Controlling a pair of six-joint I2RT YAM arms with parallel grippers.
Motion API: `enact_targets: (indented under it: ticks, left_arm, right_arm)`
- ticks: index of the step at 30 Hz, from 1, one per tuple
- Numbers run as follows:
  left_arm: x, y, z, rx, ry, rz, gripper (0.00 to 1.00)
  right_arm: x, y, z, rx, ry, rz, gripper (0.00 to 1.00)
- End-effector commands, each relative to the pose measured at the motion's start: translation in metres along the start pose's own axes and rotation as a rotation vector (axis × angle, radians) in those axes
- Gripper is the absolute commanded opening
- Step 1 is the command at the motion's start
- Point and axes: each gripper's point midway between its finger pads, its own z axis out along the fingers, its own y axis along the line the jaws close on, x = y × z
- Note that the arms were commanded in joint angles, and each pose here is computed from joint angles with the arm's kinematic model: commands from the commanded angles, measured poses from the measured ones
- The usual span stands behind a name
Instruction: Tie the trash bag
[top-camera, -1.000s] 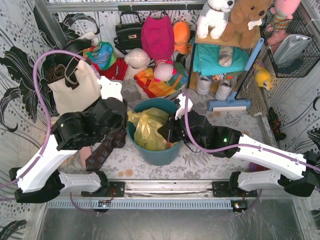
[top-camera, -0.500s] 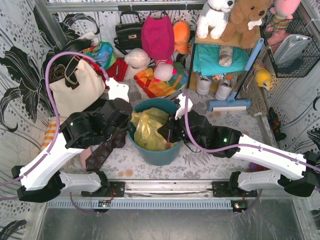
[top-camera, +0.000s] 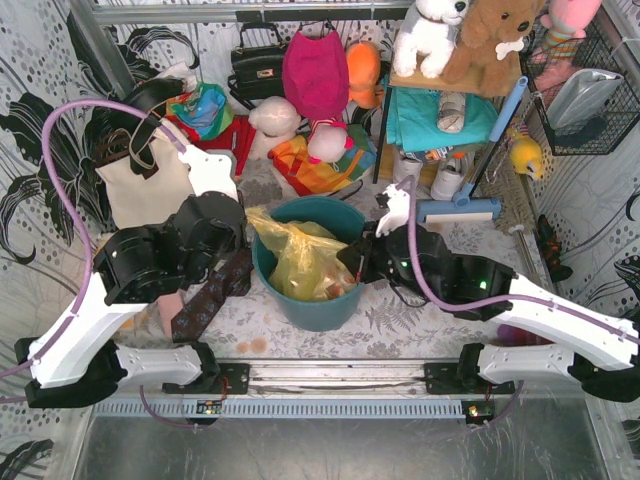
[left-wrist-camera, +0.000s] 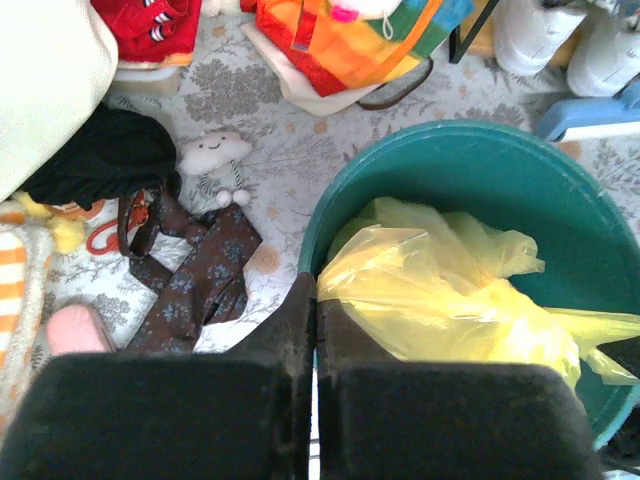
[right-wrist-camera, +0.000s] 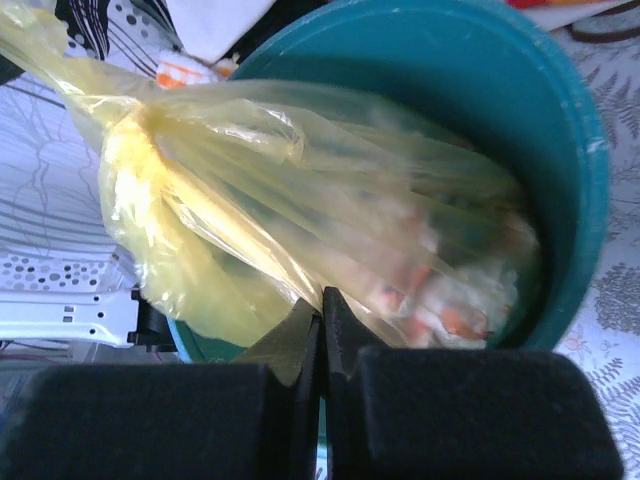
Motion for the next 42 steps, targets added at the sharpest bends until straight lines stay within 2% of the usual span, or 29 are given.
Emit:
enact_targets:
  ticks: [1,12,23,28,31,32,34,36,37,42]
  left_arm:
    - [-0.029,0.006,-0.008,-0.022,-0.114,-0.066,0.0]
    - [-0.036,0.039,-0.021,-0.118,-0.184,-0.118,0.0]
    - [-0.01,0.068,-0.016,-0.234,-0.169,-0.125,0.0]
    - [0.011,0.05,-0.002,-0.161,-0.114,-0.134,0.0]
    - [0.017,0.033,0.003,-0.077,-0.095,-0.144,0.0]
    - [0.018,0.027,0.004,-0.049,-0.089,-0.144,0.0]
    - [0.013,0.013,0.003,0.03,-0.099,-0.156,0.0]
    - [0.011,0.001,0.0,0.101,-0.103,-0.159,0.0]
    - [0.01,-0.003,-0.001,0.129,-0.102,-0.159,0.0]
    - [0.002,-0.036,-0.014,0.323,-0.102,-0.159,0.0]
  right_arm:
    - [-0.019,-0.018,-0.023,0.072,-0.06,-0.011,0.0]
    - [-0.028,-0.035,-0.04,0.134,-0.079,-0.036,0.0]
    - [-0.033,-0.052,-0.055,0.195,-0.096,-0.048,0.0]
    - [-0.034,-0.054,-0.057,0.201,-0.098,-0.056,0.0]
    - [-0.032,-0.031,-0.051,0.072,-0.091,-0.085,0.0]
    - [-0.031,-0.015,-0.048,-0.016,-0.095,-0.107,0.02]
    - [-0.033,0.018,-0.048,-0.199,-0.114,-0.159,0.33]
    - [-0.039,0.036,-0.048,-0.272,-0.128,-0.176,0.5]
    - [-0.041,0.04,-0.043,-0.268,-0.122,-0.182,0.55]
    - [-0.045,0.027,-0.03,-0.152,-0.118,-0.111,0.63]
